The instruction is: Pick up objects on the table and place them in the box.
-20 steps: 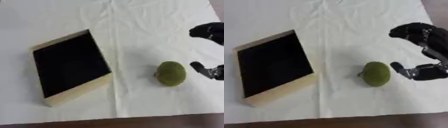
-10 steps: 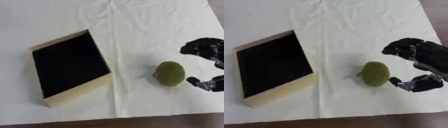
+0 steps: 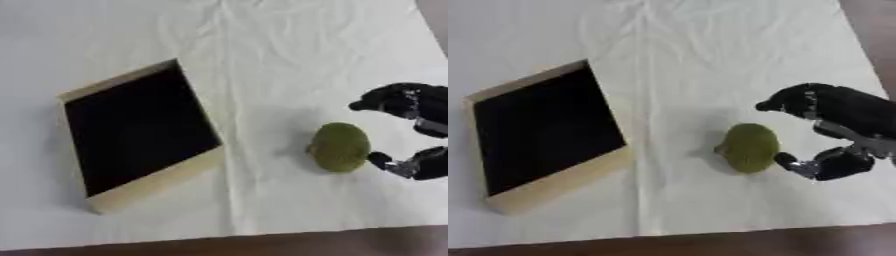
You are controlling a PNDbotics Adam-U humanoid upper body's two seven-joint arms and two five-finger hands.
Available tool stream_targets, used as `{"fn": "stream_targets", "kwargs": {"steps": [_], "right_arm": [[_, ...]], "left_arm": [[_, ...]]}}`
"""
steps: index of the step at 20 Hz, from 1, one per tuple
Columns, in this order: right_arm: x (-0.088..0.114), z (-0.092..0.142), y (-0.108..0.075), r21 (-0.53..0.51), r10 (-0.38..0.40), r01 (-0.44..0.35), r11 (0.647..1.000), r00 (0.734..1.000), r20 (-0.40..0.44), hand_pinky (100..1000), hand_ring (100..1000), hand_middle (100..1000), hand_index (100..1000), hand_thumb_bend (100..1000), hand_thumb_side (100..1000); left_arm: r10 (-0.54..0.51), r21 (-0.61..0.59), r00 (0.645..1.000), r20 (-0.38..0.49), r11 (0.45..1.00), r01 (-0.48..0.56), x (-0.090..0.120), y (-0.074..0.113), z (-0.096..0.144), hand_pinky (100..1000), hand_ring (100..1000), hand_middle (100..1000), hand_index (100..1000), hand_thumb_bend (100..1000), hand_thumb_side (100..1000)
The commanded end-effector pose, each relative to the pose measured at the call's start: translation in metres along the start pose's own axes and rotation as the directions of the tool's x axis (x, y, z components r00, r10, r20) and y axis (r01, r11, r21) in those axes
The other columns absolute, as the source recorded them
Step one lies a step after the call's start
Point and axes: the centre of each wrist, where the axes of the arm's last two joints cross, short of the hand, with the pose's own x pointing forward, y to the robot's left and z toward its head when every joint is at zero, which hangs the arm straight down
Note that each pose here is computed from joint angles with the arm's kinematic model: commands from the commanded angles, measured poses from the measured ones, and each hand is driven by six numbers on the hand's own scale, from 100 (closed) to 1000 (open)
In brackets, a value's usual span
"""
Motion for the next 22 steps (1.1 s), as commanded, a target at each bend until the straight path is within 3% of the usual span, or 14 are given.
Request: {"fn": "stream_targets", "kwargs": {"steps": [1,6,11,19,22], "right_arm": [[0.001,-0.001,-0.013,0.044,-0.015,0.016,0.999,1.000,-0.021,903,913,823,975,175,294],[0.004,-0.006,-0.014,0.099,-0.103,0.109,0.989,0.993,-0.062,910,922,834,982,216,222],[0.005,-0.010,-0.021,0.129,-0.172,0.182,0.975,0.981,-0.089,911,922,837,982,199,253],[0.003,-0.011,-0.032,0.166,-0.235,0.246,0.955,0.968,-0.084,912,923,844,980,197,262],[0.004,-0.012,-0.033,0.200,-0.228,0.235,0.951,0.972,-0.060,913,924,841,976,215,255]], "left_arm": [[0.012,-0.005,1.000,0.027,1.000,-0.012,0.006,0.000,-0.006,579,647,658,722,942,804],[0.018,-0.008,1.000,0.025,1.000,-0.018,0.006,-0.001,-0.006,579,647,658,722,944,804],[0.020,-0.011,1.000,0.023,1.000,-0.019,0.007,-0.001,-0.006,578,647,659,722,943,803],[0.021,-0.013,1.000,0.021,1.000,-0.021,0.007,-0.002,-0.006,577,647,659,721,944,803],[0.024,-0.015,0.999,0.021,1.000,-0.024,0.007,-0.003,-0.006,577,648,659,721,942,803]]}}
